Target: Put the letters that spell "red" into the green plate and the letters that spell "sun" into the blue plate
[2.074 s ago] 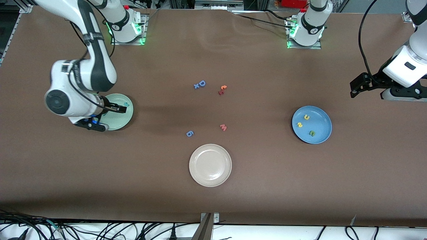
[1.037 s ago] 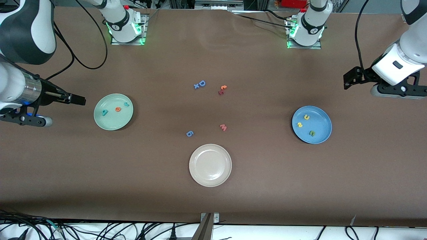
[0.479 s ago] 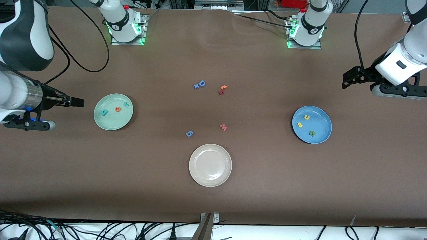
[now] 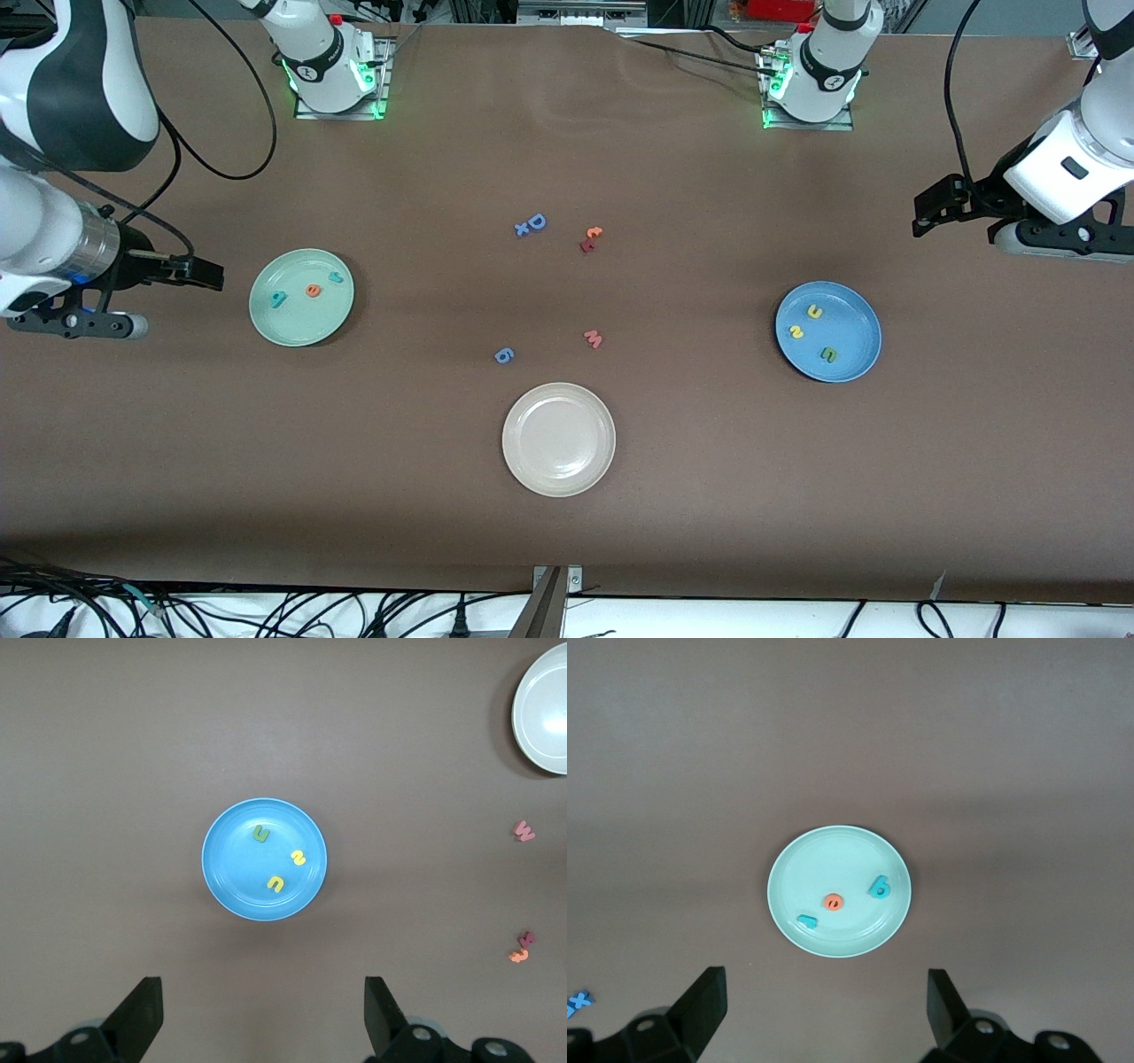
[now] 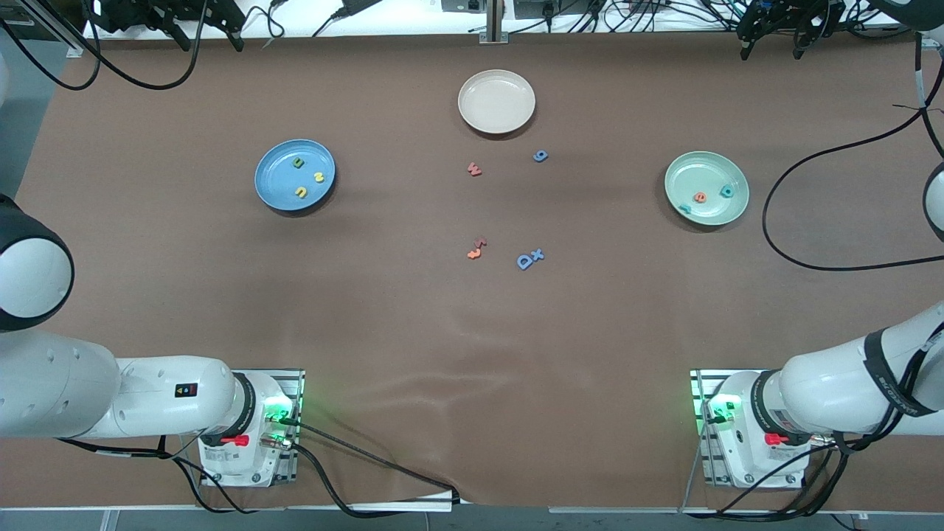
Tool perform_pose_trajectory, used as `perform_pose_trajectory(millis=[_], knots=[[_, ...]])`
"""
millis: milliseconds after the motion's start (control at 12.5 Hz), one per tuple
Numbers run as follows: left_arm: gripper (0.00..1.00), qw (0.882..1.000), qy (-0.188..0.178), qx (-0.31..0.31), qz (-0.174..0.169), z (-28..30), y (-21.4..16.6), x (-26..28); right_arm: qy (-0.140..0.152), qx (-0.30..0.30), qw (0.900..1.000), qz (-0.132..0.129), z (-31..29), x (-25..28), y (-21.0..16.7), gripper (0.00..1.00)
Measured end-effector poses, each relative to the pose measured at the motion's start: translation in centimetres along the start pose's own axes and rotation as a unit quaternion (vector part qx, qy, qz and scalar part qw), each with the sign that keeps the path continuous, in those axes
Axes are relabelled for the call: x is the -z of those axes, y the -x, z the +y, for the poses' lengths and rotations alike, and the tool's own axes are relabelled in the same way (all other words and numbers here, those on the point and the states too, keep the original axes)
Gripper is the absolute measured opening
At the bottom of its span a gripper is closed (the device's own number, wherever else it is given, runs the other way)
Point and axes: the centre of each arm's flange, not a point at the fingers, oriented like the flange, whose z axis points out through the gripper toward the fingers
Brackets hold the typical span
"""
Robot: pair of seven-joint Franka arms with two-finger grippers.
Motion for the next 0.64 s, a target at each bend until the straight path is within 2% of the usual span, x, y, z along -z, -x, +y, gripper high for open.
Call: perform_pose_trajectory(millis=[638], knots=[[1.0, 1.0, -0.012, -0.027, 0.009, -0.96, 0.28, 0.92, -0.001, -0.001, 1.0, 0.008, -0.01, 0.42, 0.07, 1.0]])
